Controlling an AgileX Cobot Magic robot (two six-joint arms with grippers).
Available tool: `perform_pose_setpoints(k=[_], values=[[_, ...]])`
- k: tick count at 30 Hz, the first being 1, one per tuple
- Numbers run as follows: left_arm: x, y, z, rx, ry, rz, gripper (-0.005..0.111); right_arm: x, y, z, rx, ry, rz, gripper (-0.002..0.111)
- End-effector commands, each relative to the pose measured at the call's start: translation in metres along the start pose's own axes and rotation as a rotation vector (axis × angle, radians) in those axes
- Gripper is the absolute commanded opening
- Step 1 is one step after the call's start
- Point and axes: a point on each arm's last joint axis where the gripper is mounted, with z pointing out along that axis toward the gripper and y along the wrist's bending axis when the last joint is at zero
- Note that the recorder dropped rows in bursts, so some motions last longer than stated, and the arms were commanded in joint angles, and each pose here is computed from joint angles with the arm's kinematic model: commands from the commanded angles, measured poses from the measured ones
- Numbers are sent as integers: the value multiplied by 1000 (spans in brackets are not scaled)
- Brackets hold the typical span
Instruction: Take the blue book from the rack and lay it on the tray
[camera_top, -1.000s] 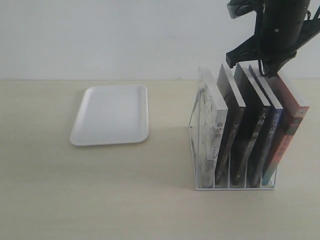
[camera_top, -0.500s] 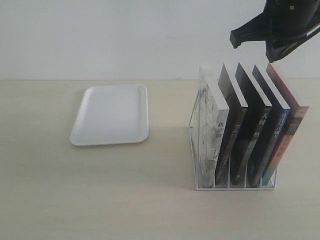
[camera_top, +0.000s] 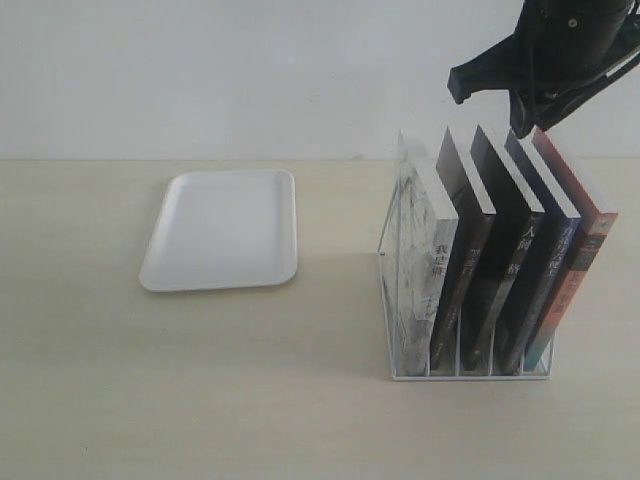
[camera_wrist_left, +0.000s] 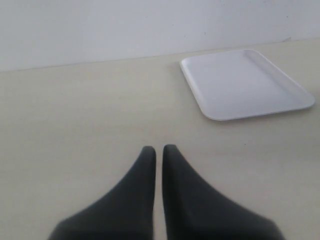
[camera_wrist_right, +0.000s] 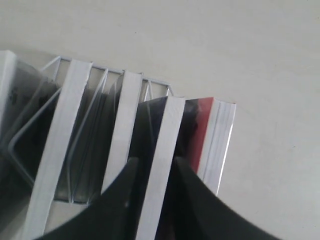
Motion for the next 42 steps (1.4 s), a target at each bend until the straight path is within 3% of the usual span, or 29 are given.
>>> perform_pose_setpoints(k=[1,37,42], values=[[-3,0,-1,-3,-22,1,5,-1,-1,8,6,17,15,19],[-3,0,-1,-3,-22,1,5,-2,-5,9,43,14,46,19],[-3,0,-1,-3,-22,1,5,-3,0,28,41,59,48,19]])
